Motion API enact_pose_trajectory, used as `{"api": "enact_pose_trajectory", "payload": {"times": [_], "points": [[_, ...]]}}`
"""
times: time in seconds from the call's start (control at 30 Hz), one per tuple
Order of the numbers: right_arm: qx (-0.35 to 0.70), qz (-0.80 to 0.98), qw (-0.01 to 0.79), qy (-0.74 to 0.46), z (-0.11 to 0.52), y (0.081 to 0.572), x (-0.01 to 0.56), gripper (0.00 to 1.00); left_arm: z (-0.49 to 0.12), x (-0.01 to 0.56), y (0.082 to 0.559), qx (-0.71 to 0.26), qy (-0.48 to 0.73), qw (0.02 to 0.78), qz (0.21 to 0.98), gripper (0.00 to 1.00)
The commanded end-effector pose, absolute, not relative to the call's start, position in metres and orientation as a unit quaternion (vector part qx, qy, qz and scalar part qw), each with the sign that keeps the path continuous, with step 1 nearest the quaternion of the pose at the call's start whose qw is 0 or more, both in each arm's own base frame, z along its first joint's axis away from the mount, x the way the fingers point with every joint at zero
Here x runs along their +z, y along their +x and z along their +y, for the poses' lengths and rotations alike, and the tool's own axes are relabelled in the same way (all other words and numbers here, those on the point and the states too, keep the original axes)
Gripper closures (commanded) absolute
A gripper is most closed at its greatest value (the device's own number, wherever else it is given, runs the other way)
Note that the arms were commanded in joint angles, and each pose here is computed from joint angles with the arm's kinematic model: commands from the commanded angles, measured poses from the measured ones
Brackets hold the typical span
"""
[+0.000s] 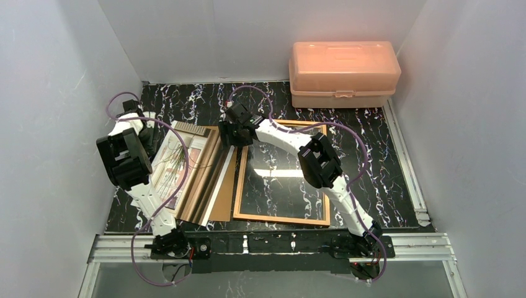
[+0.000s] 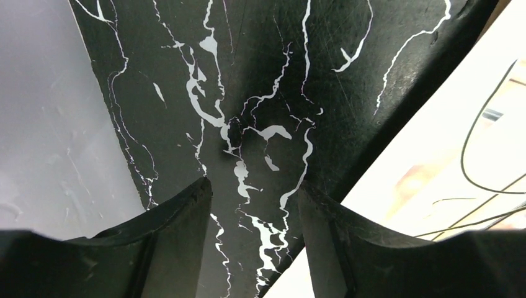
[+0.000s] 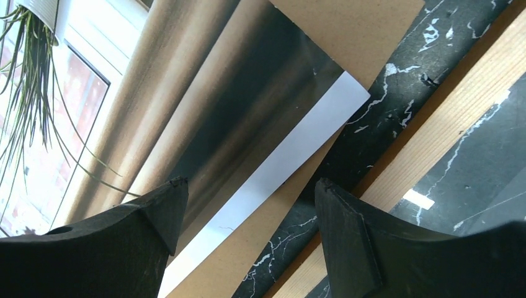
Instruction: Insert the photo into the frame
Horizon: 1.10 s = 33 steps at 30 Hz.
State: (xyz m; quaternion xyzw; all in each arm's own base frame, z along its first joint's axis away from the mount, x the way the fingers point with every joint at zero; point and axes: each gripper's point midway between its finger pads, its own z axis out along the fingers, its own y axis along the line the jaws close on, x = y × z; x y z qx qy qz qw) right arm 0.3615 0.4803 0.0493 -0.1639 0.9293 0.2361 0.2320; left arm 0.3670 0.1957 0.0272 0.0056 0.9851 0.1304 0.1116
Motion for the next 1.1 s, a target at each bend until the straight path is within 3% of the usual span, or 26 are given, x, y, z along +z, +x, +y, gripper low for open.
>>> {"api": "enact_pose_trajectory", "payload": {"times": [0.0, 0.17, 0.5, 1.07], "points": [[0.228, 0.935, 0.226, -0.150, 0.473, 0.369, 0.044, 0.17, 0.190, 0.015, 0.358, 0.119, 0.006, 0.095, 0.988, 0.49], [0.259, 0.937, 0.198, -0.125, 0.478, 0.367, 0.036, 0.17, 0.181, -0.001, 0.352, 0.110, 0.014, 0.081, 0.991, 0.55], [0.355, 0.912, 0.190, -0.075, 0.494, 0.377, 0.053, 0.17, 0.154, -0.016, 0.346, 0.068, 0.018, 0.063, 0.996, 0.77], [0.403, 0.891, 0.205, -0.046, 0.489, 0.383, 0.068, 0.17, 0.144, -0.026, 0.337, 0.046, 0.031, 0.054, 0.997, 0.87]]}}
